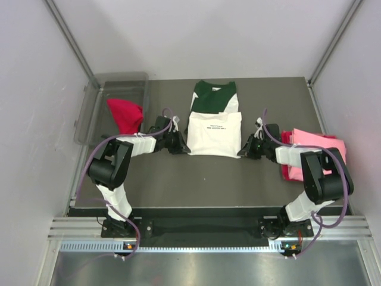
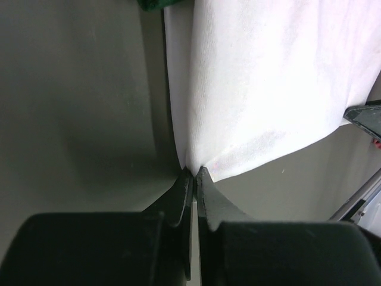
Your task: Fold and stack the t-shirts
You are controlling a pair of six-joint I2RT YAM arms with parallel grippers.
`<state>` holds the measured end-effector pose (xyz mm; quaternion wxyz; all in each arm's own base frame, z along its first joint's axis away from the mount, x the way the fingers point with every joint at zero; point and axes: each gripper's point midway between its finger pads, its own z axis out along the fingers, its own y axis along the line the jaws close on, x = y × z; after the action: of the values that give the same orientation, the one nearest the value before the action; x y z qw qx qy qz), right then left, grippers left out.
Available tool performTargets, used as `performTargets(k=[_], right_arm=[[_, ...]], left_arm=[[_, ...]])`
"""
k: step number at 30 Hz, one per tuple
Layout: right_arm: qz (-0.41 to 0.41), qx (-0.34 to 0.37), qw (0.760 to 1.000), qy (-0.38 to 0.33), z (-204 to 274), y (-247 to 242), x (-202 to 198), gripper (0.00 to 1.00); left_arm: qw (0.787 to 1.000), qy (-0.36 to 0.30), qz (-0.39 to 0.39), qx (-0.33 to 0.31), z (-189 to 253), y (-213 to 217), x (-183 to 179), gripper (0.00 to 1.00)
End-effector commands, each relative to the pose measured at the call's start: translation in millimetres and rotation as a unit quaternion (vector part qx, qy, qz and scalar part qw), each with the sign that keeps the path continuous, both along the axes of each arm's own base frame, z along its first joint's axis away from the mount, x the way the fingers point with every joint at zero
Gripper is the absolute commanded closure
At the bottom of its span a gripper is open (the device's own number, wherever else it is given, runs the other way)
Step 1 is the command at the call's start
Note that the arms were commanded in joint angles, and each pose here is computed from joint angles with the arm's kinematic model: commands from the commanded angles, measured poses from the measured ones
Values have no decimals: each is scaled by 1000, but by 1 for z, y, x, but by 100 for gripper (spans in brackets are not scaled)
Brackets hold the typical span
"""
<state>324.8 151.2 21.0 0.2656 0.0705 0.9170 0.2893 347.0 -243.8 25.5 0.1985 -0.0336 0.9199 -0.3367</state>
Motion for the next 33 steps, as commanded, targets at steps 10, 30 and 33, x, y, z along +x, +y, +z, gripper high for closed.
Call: performTargets(k=[10, 30, 33], right_arm=[[39, 38, 998, 40, 17, 2, -112, 100], [3, 9, 998, -62, 130, -22, -149, 100], [8, 1, 997, -77, 143, -18, -126, 100]], left_arm=[[999, 4, -29, 24, 33, 16, -111, 100], [995, -68, -49, -63, 137, 16, -169, 100], [994, -73, -48, -70, 147, 9, -149, 100]])
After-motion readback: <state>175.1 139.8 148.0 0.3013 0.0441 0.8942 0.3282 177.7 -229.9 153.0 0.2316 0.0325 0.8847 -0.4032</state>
